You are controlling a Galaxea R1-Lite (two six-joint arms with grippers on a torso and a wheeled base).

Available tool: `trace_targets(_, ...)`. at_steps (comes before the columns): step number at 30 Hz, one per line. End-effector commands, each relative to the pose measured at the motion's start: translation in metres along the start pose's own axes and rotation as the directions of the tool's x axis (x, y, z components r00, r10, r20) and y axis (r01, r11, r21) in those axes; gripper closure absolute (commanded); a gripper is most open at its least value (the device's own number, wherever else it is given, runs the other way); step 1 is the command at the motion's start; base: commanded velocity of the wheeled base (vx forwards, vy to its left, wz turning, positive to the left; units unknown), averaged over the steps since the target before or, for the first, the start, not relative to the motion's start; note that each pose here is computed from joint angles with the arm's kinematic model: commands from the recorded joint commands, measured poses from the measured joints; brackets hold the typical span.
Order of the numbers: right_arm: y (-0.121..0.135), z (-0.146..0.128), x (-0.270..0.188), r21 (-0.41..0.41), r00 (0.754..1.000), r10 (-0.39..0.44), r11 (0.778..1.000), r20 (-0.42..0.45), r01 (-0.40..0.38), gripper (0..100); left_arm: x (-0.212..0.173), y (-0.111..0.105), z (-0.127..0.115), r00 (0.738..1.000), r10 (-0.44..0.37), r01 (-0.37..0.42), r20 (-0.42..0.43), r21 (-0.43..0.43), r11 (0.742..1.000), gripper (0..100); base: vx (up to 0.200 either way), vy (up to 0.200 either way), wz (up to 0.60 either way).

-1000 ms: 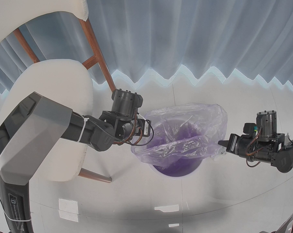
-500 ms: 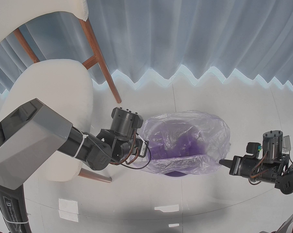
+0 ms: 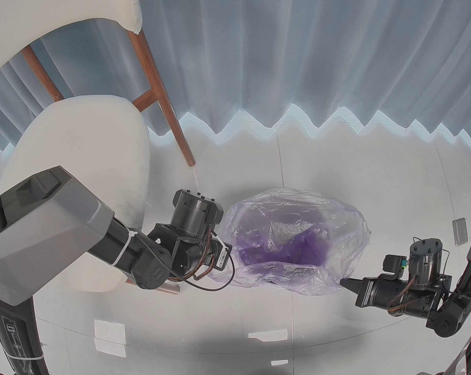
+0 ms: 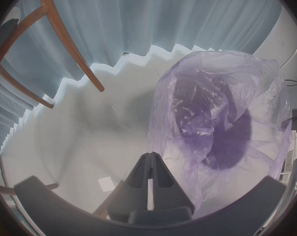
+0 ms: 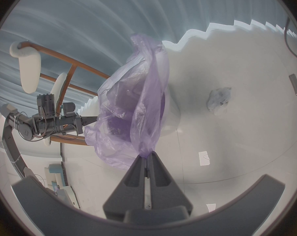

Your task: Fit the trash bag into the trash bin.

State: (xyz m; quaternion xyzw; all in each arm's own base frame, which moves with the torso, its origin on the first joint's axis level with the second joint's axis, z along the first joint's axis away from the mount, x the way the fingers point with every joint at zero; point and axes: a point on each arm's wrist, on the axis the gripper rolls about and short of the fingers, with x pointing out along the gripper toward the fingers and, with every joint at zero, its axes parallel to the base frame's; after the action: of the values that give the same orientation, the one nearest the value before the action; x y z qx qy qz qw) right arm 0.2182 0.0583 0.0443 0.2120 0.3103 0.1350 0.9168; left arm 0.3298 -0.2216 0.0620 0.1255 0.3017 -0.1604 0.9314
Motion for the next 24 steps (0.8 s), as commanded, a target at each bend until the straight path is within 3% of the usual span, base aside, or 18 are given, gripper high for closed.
trace_targets(1,-0.018,-0.032,0.013,-0.009,0.992,-0.055,0.998,-0.116,0.055,100,0.0,0.001,-0.007,1.0,0.002,-0.002,-0.016,0.008,1.0,100,0.0,0.0,0.0)
trace_targets(10,-0.03,-0.044,0.021,-0.049,0.993,-0.062,0.997,-0.101,0.057,100,0.0,0.001,-0.01,1.0,0.003,-0.003,-0.027,0.01,1.0,100,0.0,0.0,0.0)
trace_targets(24,-0.034,-0.054,0.026,-0.102,0.985,-0.081,0.993,-0.154,0.065,100,0.005,0.015,-0.018,0.998,0.034,-0.034,-0.059,-0.002,0.999,100,0.0,0.0,0.0)
